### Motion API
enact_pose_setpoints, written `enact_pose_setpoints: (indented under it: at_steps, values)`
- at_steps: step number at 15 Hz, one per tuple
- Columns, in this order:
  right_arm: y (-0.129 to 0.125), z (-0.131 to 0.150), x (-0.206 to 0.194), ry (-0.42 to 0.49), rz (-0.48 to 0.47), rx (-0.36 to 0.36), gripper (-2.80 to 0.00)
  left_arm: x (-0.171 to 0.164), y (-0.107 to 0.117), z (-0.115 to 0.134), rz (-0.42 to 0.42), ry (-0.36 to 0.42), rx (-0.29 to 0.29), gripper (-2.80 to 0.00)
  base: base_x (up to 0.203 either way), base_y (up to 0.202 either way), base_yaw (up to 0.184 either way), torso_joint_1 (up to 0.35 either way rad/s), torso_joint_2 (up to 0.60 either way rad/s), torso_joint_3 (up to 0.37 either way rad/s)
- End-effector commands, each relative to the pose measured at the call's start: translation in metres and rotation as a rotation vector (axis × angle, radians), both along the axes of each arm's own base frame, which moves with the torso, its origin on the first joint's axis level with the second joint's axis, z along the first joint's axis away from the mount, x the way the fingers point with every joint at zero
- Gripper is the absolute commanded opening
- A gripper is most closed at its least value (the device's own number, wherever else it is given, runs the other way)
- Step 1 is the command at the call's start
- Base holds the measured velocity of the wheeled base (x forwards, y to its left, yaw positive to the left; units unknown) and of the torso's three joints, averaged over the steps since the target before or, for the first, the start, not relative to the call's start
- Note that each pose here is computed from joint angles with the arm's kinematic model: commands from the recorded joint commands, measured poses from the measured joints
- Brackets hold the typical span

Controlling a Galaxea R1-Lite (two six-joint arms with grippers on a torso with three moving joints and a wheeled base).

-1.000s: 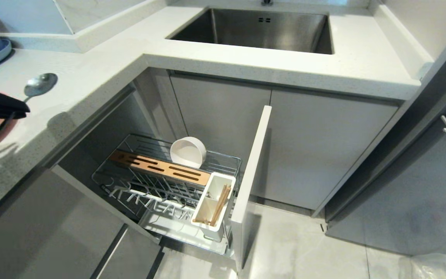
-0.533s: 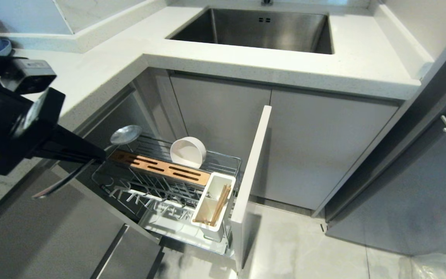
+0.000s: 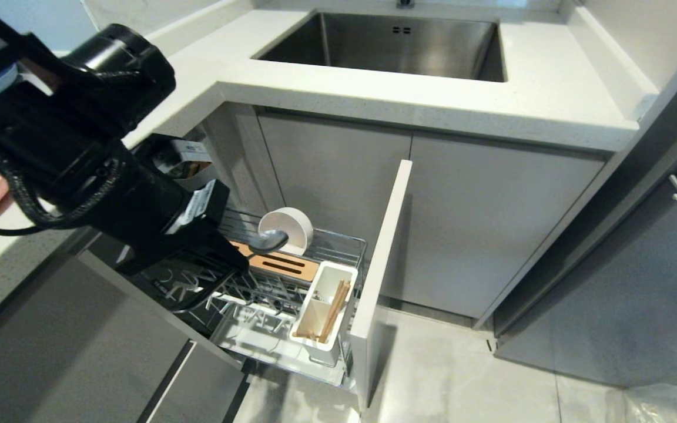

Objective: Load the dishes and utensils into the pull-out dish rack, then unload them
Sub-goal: Pick up the spoon and place it in the cupboard

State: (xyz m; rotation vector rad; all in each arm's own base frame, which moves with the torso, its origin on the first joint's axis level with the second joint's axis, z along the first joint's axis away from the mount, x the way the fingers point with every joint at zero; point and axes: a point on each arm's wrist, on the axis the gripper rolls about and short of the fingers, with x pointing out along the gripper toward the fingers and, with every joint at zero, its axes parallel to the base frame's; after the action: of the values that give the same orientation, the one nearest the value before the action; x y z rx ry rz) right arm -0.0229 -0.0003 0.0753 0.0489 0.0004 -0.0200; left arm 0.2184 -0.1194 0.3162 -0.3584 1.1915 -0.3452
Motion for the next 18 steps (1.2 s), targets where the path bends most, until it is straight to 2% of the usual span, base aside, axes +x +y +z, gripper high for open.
enact_pose_setpoints:
  at_steps: [1,4,7,11,18]
  values:
    - [0.000,0.000,0.000,0.002,0.000,0.000,-2.80,0.019,-0.018,-0.017,-0.019,0.060,0.028,-2.80,0.000,0.000,0.000,0.000,0.00,0.000]
    - [0.000,0.000,0.000,0.002,0.000,0.000,-2.80,0.042,-0.038,-0.040,-0.015,0.115,0.079,-2.80,0.000,0.000,0.000,0.000,0.00,0.000]
    - [0.000,0.000,0.000,0.002,0.000,0.000,-2.80,0.062,-0.049,-0.065,-0.005,0.175,0.124,-2.80,0.000,0.000,0.000,0.000,0.00,0.000]
    - [0.000,0.000,0.000,0.002,0.000,0.000,-2.80,0.088,-0.054,-0.085,0.018,0.166,0.118,-2.80,0.000,0.000,0.000,0.000,0.00,0.000]
    - [0.000,0.000,0.000,0.002,0.000,0.000,-2.80,0.105,-0.063,-0.105,0.012,0.172,0.111,-2.80,0.000,0.000,0.000,0.000,0.00,0.000]
